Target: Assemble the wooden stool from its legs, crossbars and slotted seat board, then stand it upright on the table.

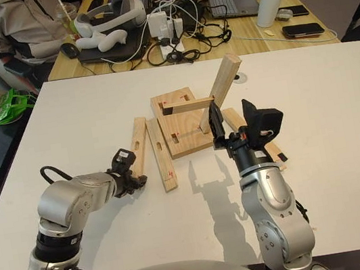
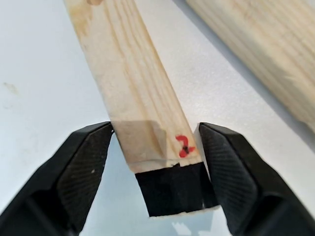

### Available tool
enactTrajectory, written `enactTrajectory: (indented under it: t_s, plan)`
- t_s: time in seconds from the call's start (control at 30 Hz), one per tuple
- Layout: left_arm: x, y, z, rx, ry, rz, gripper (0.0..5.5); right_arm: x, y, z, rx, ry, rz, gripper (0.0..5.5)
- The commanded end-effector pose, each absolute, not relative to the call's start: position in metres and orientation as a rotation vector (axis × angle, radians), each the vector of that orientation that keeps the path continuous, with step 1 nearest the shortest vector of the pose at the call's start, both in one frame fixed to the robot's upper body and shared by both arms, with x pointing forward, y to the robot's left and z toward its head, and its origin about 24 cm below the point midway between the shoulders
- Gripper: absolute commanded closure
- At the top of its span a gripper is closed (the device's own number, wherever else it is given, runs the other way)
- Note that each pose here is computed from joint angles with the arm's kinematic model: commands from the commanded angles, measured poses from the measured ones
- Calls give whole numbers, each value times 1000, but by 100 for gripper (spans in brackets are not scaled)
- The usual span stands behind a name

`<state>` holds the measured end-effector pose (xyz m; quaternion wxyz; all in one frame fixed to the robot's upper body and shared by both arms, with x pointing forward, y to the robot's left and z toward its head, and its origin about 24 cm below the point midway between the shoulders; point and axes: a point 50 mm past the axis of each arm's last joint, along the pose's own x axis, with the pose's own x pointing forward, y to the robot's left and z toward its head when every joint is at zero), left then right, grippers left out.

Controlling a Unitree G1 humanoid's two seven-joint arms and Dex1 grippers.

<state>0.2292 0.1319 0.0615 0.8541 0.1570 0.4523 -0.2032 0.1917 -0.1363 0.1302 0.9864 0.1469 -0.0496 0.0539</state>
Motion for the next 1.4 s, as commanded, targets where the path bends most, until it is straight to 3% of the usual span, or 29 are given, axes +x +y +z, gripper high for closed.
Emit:
enactTrajectory:
  t_s: [0.03, 0.4, 0.6, 0.93, 1.4]
  plan:
    - [228, 144, 57, 406, 962, -407, 227, 193, -138, 133, 290, -111, 112, 161]
    - [230, 151, 58, 313, 940, -380, 227, 196, -138, 136, 273, -120, 124, 161]
    - [231, 153, 60, 298, 912, -398, 316, 197, -138, 136, 270, -121, 130, 161]
    - [241, 169, 62, 314, 855, -324, 335, 199, -138, 138, 265, -125, 145, 161]
    - [291, 211, 130, 309, 381, 24, 344, 210, -135, 152, 250, -169, 232, 161]
